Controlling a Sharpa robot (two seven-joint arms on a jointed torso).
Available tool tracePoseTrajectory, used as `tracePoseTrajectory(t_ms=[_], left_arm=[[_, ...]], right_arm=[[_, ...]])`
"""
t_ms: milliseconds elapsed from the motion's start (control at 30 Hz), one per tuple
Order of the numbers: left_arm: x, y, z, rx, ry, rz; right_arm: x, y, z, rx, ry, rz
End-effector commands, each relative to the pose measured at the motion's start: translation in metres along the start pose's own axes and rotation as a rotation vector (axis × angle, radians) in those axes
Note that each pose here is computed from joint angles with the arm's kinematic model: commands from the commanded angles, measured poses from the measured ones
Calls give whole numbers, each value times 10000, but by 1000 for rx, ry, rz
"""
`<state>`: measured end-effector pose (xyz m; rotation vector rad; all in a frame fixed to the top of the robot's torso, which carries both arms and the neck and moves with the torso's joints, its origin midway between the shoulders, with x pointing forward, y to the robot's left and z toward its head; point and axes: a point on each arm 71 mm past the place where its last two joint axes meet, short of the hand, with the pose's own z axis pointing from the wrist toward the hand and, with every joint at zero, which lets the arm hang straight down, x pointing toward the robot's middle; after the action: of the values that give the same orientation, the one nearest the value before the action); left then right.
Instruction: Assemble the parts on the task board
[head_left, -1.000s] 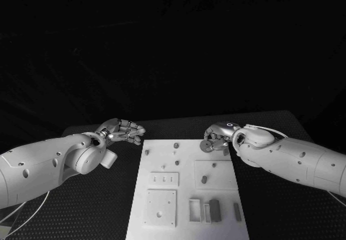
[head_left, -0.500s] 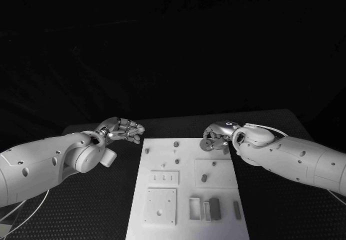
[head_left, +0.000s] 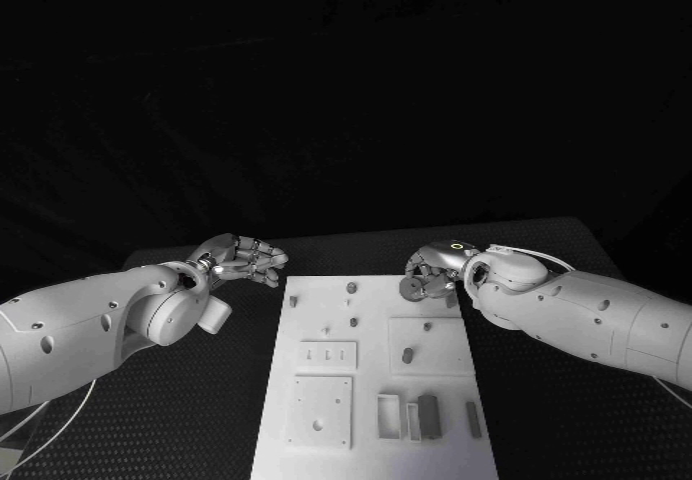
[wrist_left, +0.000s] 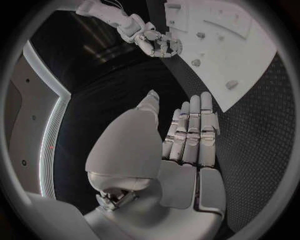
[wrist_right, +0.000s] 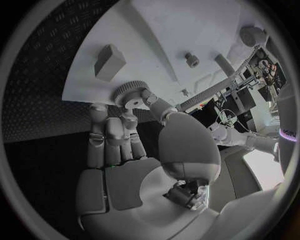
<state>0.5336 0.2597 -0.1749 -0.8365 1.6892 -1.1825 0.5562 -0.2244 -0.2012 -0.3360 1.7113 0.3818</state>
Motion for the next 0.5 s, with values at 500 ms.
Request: tracePoseTrajectory(t_ms=[500], left_arm=[[17, -12, -9, 11, 12, -6]], right_arm=[[129, 44, -75, 15, -15, -97]])
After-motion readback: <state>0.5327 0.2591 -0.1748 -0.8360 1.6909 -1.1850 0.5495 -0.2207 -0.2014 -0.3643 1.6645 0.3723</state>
